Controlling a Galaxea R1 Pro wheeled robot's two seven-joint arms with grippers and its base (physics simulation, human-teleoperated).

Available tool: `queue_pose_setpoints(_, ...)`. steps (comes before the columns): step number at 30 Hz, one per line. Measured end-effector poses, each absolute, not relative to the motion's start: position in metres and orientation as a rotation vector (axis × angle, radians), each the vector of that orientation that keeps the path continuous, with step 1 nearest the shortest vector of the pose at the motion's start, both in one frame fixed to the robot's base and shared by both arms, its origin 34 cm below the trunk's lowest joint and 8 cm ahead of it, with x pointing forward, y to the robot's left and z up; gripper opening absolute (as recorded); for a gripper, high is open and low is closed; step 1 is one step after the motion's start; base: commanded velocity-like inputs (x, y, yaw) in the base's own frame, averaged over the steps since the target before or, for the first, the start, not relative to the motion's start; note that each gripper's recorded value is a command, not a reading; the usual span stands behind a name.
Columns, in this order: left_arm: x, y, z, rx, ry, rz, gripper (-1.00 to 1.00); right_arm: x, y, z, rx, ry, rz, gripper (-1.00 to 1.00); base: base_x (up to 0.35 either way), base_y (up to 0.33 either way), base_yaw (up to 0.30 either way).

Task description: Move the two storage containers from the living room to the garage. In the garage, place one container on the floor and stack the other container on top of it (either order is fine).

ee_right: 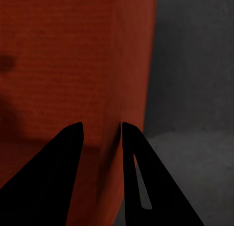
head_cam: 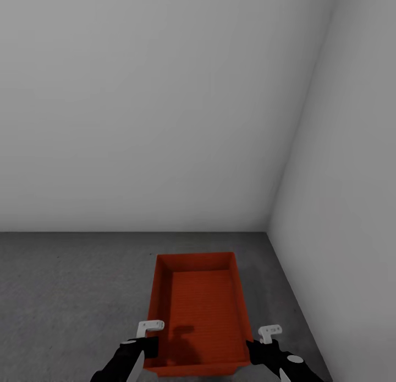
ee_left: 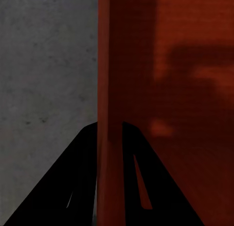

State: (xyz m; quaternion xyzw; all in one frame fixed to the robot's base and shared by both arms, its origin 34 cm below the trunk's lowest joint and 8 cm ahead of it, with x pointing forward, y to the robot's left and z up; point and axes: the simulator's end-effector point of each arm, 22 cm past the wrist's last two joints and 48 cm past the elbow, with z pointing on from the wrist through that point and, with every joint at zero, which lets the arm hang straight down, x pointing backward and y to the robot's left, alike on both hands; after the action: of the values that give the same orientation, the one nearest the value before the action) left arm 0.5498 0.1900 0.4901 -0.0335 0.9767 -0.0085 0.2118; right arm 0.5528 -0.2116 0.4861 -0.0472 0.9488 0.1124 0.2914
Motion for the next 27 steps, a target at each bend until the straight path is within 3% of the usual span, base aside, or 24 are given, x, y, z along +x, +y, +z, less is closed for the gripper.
queue_pose_setpoints(16,0.5499,0.1903,0.4901,-0.093,2.713,-0.023,-1.0,0.5528,-0.2113,0.486,-0.125,2.529,0.3,-1.0,0.002,0.0,0.0)
queue_pose_setpoints(27,0.5487,0.1902,0.489,-0.098,2.713,-0.025,-1.0,0.5525,-0.2114,0.4859,-0.128,2.53,0.298,-1.0,0.124,0.0,0.0)
